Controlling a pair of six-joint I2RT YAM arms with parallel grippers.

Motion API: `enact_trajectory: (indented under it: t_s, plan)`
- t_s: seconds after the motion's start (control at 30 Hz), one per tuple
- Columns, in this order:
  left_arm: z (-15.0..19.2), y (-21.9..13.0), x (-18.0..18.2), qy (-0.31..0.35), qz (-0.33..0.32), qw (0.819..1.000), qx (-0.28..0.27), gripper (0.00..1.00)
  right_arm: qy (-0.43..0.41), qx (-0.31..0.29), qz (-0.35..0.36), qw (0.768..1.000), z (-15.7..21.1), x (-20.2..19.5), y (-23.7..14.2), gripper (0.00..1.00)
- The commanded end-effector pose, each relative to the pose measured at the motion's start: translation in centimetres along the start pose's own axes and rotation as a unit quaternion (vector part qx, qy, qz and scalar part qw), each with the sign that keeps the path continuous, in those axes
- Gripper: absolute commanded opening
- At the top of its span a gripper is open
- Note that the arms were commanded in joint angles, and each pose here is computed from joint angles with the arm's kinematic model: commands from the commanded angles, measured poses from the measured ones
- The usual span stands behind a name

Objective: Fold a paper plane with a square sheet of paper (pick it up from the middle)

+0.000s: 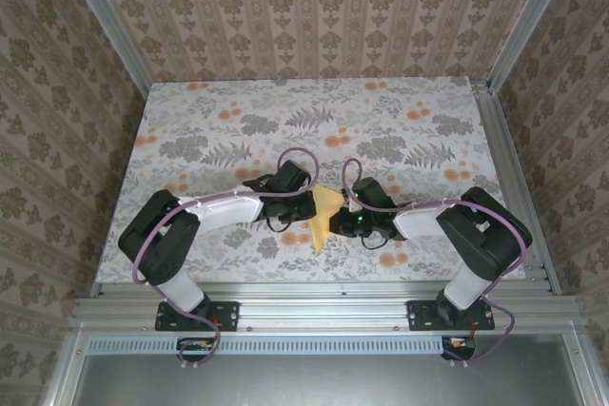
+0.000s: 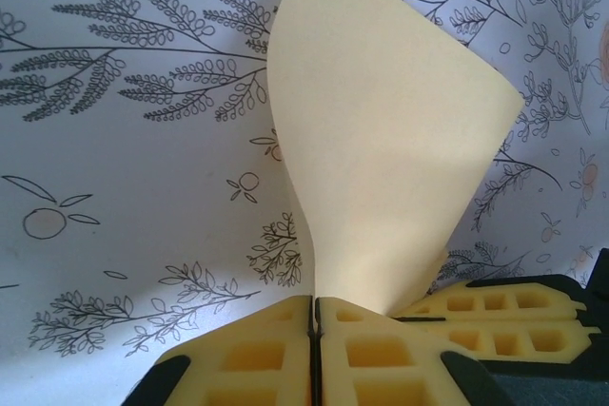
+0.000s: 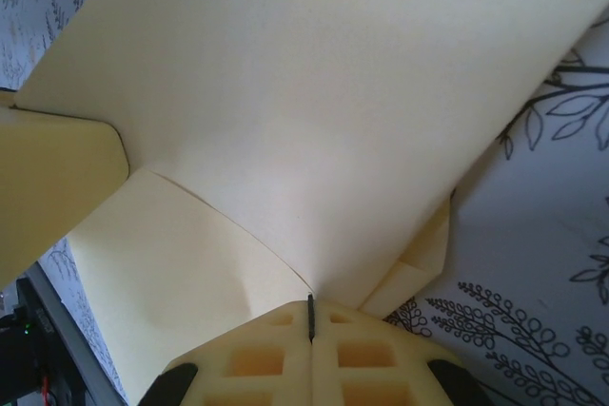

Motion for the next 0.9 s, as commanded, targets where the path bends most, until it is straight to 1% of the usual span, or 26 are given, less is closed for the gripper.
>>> enact_trajectory:
  t_s: [0.0,0.1,0.13,0.2,0.23,0.27,0.67,0.87]
  plan:
    - [-0.2,-0.1,-0.7,0.026,-0.009,1.0,0.007,0.08,0.008,0.012,0.045,0.999,0.6,-2.0,0.7,0.0]
    - [-0.3,-0.1,-1.1,0.039,-0.014,0.999,0.01,0.05,0.006,0.013,0.045,0.999,0.6,-2.0,0.8,0.0]
    - [-0.3,-0.2,-1.2,0.043,-0.019,0.999,0.011,0.07,0.007,0.014,0.046,0.999,0.6,-2.1,0.8,0.0]
    - [-0.2,-0.2,-1.1,0.046,-0.025,0.999,0.016,0.19,0.007,0.014,0.048,0.999,0.6,-2.2,0.8,0.0]
    - [-0.1,-0.2,-1.0,0.046,-0.026,0.998,0.017,0.22,0.007,0.015,0.048,0.999,0.6,-2.2,0.9,0.0]
    - [-0.1,-0.3,-1.0,0.044,-0.025,0.999,0.015,0.22,0.007,0.016,0.048,0.999,0.7,-2.3,0.9,0.0]
    - [1.3,-1.9,-0.5,0.037,-0.021,0.999,0.005,0.24,0.01,0.02,0.05,0.998,0.7,-2.6,1.3,0.0]
    - [2.0,-1.4,-0.6,0.038,-0.013,0.999,0.02,0.15,0.011,0.02,0.051,0.998,0.7,-2.7,1.4,0.0]
Point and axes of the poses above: each hand's point on the last joint's axis, 136 mm out from that joint toward the fingers, its own y axis out along the fingers, its own x axis along the line the jaws close on, z = x × y, the point moved 6 cm from there along -y, back along the fingers, and after that the axes turned 9 degrees about y, right-handed, at the moved point
